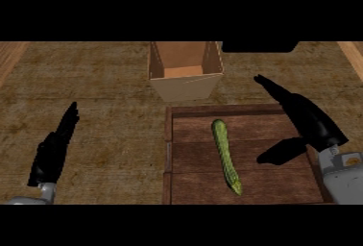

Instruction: Pick the squash from the tray and place it in the cardboard box

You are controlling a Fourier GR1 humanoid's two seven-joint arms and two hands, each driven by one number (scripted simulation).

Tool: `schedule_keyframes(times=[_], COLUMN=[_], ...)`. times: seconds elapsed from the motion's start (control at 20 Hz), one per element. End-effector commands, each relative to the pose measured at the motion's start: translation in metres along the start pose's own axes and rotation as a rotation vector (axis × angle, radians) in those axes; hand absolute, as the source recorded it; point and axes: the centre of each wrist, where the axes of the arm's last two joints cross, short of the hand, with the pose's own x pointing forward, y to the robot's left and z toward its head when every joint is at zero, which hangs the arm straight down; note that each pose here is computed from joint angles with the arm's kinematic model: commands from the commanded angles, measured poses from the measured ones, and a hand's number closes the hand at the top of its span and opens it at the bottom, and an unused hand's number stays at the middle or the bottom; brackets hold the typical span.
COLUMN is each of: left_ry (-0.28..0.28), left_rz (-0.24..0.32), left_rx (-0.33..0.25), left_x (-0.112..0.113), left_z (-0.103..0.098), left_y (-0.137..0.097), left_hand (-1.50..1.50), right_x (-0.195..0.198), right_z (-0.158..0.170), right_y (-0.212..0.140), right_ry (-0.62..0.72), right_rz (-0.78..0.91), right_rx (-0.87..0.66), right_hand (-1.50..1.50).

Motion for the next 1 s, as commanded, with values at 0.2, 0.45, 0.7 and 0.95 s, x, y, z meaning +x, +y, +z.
schedule_keyframes(times=[0.2,0.45,0.7,0.95], left_ry=[-0.002,0.003,-0.005,0.011], left_rz=[-0.001,0.013,-0.002,-0.002], left_rx=[0.001,0.001,0.013,-0.005], left_x=[0.011,0.001,-0.004,-0.009], left_z=[0.001,-0.009,0.018,-0.002], left_y=[-0.008,0.008,0.0,-0.002], left_hand=[0.0,0.0,0.0,0.0], right_x=[0.053,0.086,0.074,0.064], right_z=[0.014,0.021,0.027,0.011], right_y=[0.006,0.051,0.046,0.061], right_ry=[0.149,0.193,0.227,0.296], right_rz=[0.168,0.165,0.182,0.226], right_rx=[0.302,0.301,0.283,0.307], right_hand=[-1.5,-1.5,-1.5,-1.5])
